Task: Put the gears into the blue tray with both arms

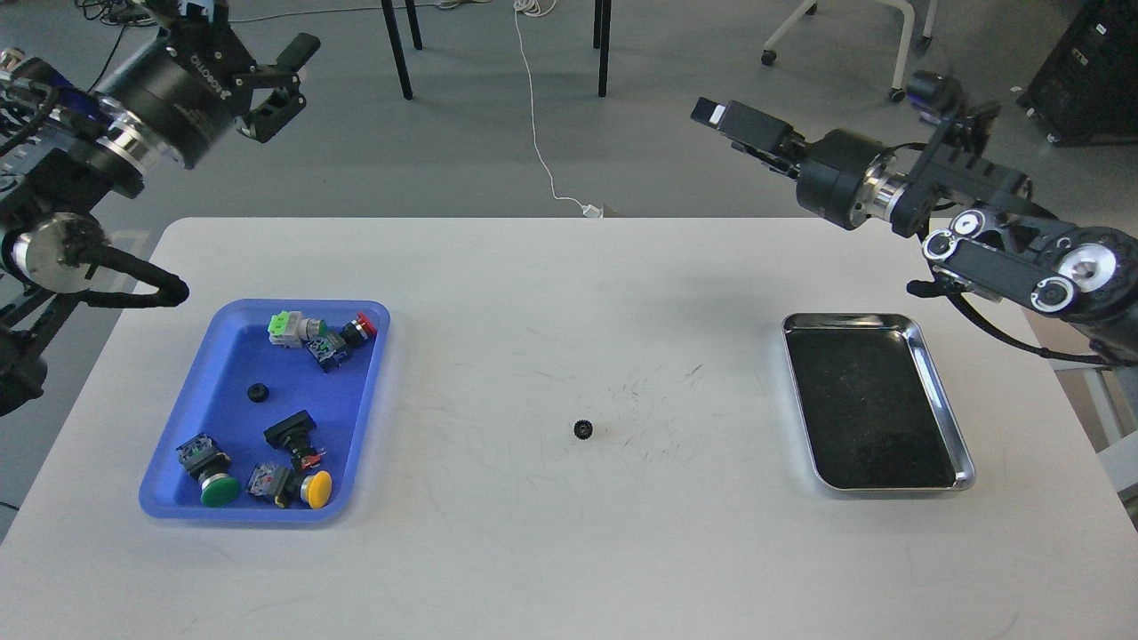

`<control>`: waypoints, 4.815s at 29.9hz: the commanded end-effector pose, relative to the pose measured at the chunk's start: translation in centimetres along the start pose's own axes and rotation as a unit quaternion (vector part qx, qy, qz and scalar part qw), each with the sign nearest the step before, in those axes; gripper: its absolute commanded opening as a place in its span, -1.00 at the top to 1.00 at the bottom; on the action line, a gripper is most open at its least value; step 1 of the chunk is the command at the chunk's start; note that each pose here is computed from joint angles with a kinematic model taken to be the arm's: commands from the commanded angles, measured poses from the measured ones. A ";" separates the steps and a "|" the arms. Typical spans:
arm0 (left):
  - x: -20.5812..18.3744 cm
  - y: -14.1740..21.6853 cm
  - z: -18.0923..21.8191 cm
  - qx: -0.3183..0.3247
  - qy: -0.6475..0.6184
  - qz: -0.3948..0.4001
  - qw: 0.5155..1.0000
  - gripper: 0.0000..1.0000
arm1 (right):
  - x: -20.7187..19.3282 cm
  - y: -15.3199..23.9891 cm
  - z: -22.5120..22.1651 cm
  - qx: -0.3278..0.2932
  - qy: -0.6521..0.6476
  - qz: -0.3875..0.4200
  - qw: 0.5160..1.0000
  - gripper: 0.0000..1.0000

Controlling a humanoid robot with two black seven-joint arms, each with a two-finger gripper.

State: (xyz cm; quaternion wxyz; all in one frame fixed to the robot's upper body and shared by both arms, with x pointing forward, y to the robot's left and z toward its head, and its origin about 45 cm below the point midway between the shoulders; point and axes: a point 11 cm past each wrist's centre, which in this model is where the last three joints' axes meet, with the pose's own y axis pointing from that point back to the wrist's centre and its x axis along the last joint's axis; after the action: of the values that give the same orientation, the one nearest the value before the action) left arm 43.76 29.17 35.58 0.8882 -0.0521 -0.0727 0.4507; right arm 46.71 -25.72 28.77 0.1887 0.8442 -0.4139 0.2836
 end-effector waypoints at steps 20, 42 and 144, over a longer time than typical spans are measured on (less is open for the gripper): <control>-27.1 -2.2 -14.3 -0.006 -0.563 -0.374 0.737 -0.94 | -0.5 13.8 9.4 -0.040 -0.436 0.250 0.864 -0.98; -24.5 2.3 -24.6 0.078 -0.621 -0.415 0.660 -0.01 | -4.8 17.4 11.5 -0.031 -0.569 0.257 0.780 -0.97; 7.7 -0.6 -5.1 -0.085 0.269 0.272 0.920 -0.96 | 11.0 6.2 3.9 0.164 -0.596 0.292 0.730 -0.98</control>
State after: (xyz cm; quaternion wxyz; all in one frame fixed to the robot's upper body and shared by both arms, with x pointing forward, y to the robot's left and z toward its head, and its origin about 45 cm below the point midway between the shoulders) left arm 49.09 34.67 32.06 0.7383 -0.2192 0.1063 0.6289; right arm 47.70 -38.56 33.66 -0.2964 0.7051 -0.6288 -0.1400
